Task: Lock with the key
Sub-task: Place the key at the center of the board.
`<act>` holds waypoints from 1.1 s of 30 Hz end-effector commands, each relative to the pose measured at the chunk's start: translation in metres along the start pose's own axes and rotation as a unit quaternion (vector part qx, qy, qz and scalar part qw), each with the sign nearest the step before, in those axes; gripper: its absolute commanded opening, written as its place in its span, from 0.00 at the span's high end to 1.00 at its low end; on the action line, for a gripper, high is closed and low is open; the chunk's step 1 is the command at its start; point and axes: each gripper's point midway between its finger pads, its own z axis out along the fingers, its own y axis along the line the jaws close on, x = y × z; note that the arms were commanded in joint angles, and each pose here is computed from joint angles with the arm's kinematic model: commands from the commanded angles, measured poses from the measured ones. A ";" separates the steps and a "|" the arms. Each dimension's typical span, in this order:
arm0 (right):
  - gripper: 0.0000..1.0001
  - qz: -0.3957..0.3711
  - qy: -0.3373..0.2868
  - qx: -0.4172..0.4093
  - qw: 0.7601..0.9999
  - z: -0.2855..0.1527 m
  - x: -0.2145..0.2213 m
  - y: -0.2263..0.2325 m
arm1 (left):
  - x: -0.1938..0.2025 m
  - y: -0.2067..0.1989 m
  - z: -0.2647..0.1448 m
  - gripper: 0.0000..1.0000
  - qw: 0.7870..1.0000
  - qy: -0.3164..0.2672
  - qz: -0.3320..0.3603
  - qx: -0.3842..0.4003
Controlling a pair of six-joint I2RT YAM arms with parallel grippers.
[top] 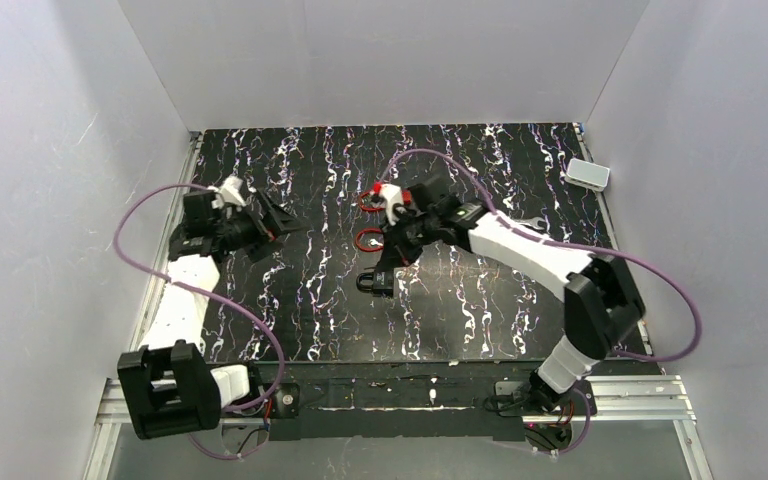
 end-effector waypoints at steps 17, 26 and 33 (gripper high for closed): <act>0.99 -0.069 0.116 0.083 0.987 0.057 0.020 -0.026 | -0.023 0.012 -0.030 0.02 0.994 -0.064 -0.085 0.037; 0.99 -0.062 0.137 0.076 0.986 0.070 0.027 -0.032 | -0.022 0.011 -0.031 0.02 0.993 -0.067 -0.084 0.041; 0.80 -0.057 0.141 0.059 0.987 0.074 0.027 -0.027 | -0.023 0.011 -0.032 0.02 0.993 -0.068 -0.084 0.043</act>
